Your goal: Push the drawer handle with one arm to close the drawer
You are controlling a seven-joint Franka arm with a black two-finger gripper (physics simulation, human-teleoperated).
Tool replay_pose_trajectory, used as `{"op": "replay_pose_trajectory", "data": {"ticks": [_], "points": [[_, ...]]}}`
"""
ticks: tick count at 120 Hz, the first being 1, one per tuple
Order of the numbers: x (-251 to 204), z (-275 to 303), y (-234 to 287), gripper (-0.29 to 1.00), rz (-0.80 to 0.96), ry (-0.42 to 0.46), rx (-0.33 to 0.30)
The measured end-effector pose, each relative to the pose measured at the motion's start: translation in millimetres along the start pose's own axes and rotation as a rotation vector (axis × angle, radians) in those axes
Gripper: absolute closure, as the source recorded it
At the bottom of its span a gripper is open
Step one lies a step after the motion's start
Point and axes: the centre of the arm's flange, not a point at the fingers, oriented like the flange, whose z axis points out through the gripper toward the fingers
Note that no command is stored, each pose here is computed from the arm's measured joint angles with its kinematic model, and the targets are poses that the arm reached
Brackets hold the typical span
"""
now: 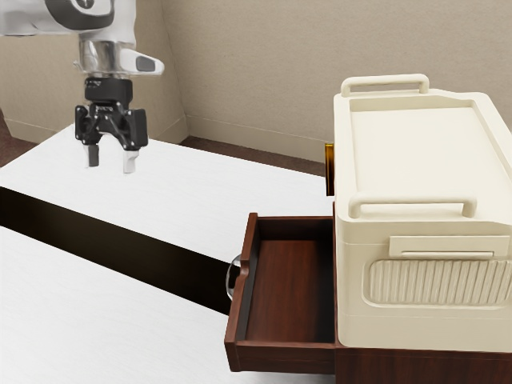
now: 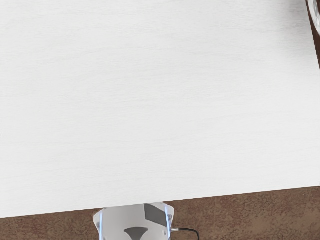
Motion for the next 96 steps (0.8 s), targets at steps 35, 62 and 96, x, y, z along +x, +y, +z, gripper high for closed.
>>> {"op": "replay_pose_trajectory", "data": {"ticks": [35,62,96], "points": [[-32.5,57.4,-11.1,0.10,0.013,0.247,0.071],[-6.5,151.8,39.4,0.41,0.278,0.311,0.260],[20.3,176.0,90.6,0.53,0.561,0.416,0.293]]}}
